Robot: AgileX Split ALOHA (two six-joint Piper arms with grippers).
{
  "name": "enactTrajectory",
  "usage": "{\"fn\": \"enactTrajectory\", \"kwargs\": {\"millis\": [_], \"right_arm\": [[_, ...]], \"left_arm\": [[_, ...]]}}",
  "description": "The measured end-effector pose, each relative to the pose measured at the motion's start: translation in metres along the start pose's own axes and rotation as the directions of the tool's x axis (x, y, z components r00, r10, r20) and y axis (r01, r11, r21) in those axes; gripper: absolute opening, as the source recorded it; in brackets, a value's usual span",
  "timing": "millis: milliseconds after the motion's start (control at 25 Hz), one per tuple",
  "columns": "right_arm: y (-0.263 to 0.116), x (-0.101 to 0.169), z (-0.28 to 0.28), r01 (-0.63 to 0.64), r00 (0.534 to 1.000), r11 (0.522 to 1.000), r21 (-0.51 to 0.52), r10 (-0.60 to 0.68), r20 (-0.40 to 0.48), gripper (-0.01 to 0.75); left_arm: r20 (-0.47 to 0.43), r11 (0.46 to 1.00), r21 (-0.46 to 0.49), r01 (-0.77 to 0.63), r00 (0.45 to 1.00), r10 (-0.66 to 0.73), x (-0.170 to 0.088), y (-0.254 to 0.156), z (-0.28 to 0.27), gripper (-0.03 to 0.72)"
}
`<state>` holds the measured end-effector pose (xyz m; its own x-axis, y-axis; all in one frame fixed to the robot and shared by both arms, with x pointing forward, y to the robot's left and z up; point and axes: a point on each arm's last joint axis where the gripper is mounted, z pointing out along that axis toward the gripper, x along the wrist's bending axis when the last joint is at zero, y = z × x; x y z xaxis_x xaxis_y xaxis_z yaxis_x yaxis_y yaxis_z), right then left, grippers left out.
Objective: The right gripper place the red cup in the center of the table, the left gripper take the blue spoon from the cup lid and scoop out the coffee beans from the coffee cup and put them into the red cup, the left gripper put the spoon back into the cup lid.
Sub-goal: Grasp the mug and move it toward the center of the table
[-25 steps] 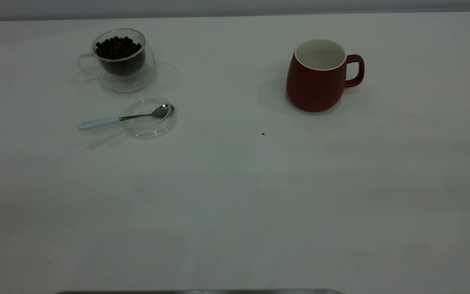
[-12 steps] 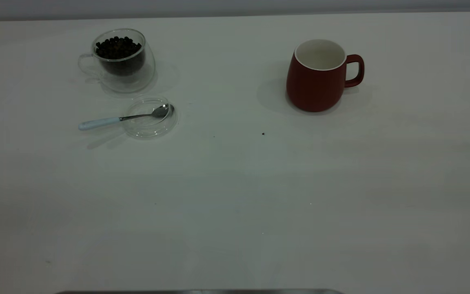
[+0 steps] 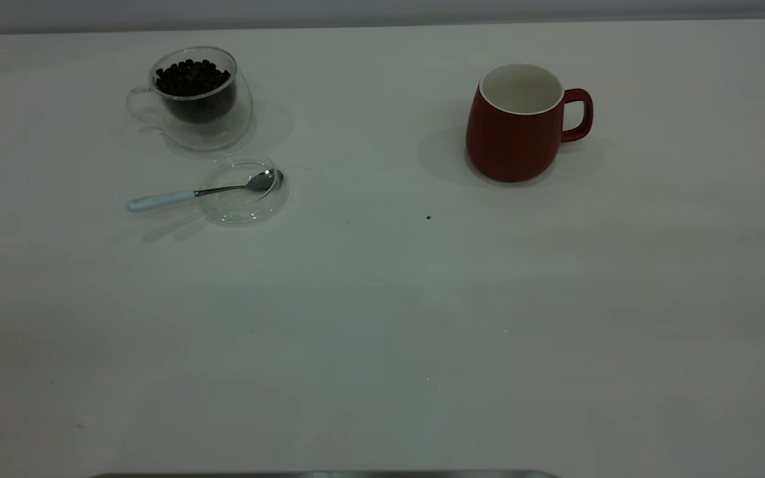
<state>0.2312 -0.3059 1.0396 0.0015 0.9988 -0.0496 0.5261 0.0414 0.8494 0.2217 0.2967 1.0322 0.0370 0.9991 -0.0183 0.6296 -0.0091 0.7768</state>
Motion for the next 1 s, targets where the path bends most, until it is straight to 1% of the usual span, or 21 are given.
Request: {"fn": "enactTrajectory", "kwargs": {"millis": [720, 880, 1000], "right_arm": [[0.000, 0.000, 0.000, -0.002, 1.000, 1.000, 0.000, 0.002, -0.004, 0.502], [0.005, 0.005, -0.001, 0.030, 0.998, 0.999, -0.022, -0.031, -0.051, 0.481], [0.029, 0.011, 0.005, 0.039, 0.993, 0.996, -0.075, -0.047, -0.112, 0.483]], "left_arm": [[0.000, 1.000, 0.000, 0.000, 1.000, 0.000, 0.000, 0.000, 0.000, 0.556], [0.000, 1.000, 0.000, 0.000, 1.000, 0.000, 0.000, 0.000, 0.000, 0.556], [0.000, 1.000, 0.000, 0.000, 1.000, 0.000, 0.000, 0.000, 0.000, 0.556]]}}
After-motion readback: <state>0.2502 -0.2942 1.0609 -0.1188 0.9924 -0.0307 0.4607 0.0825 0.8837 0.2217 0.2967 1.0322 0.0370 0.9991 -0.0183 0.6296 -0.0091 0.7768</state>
